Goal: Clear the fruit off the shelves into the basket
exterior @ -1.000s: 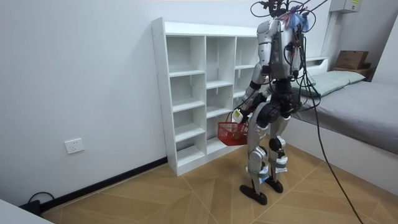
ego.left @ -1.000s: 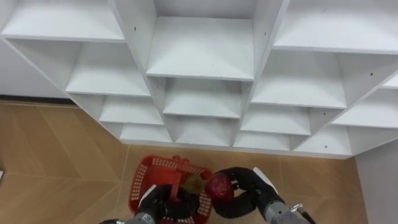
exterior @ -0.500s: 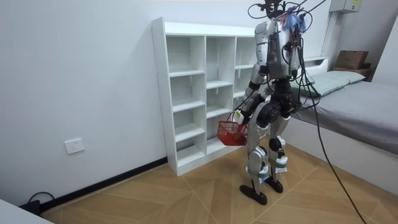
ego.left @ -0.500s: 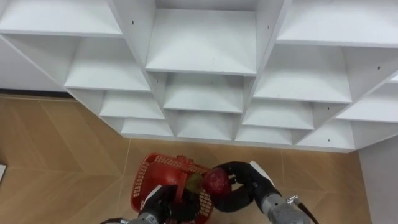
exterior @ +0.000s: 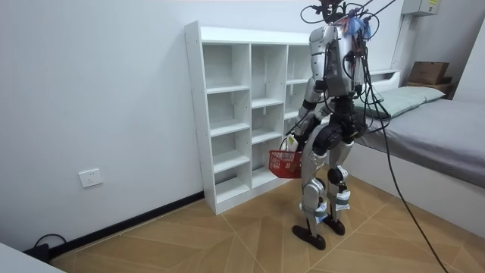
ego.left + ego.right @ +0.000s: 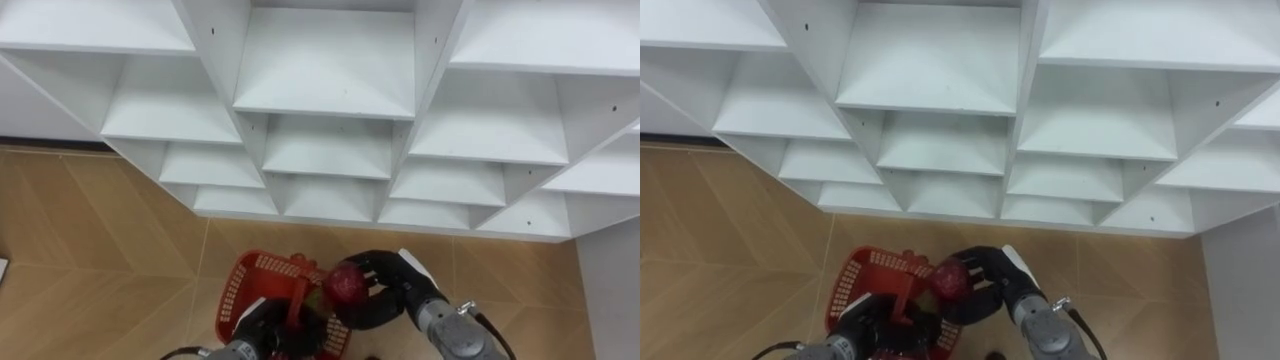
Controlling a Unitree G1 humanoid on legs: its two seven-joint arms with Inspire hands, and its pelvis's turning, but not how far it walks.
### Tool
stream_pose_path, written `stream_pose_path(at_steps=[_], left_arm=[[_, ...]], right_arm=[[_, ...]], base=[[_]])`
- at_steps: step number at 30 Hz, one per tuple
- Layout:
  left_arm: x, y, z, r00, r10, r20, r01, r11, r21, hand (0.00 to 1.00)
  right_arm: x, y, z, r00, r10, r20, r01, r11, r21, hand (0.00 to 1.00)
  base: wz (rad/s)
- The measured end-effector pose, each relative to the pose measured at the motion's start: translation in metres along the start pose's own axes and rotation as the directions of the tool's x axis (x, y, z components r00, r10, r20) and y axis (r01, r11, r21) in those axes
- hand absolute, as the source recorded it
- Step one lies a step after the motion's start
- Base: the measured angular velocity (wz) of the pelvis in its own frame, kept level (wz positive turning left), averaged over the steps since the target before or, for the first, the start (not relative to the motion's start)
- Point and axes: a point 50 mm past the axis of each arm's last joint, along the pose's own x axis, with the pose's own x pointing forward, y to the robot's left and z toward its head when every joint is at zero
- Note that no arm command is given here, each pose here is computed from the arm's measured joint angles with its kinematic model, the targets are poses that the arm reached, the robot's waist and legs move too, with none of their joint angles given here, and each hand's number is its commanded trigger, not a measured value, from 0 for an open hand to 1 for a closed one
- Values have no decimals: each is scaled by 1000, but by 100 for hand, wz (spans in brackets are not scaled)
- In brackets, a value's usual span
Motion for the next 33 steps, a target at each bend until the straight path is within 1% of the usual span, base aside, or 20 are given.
stream_pose_path(at_steps=[8,17,23,30,33], left_arm=[[1,-2,1,1000,-13,0,13,1000,10,100],[1,-2,2,1000,-16,1,16,1000,11,100],[1,-1,4,1000,-12,8,12,1000,0,100],[1,2,4,1000,-7,7,7,1000,14,100],[-3,5,-4,1000,5,-6,-4,1000,20,100]], right_arm=[[0,6,-1,998,60,-6,-61,998,-16,0],[0,6,-6,996,80,-28,-80,997,-7,0],[0,7,-5,996,86,-17,-87,996,-4,0],[-4,4,-20,995,70,-66,-67,997,43,0],[-11,6,-33,993,53,-102,-45,996,82,0]], base=[[0],[0],[0],[2],[5]])
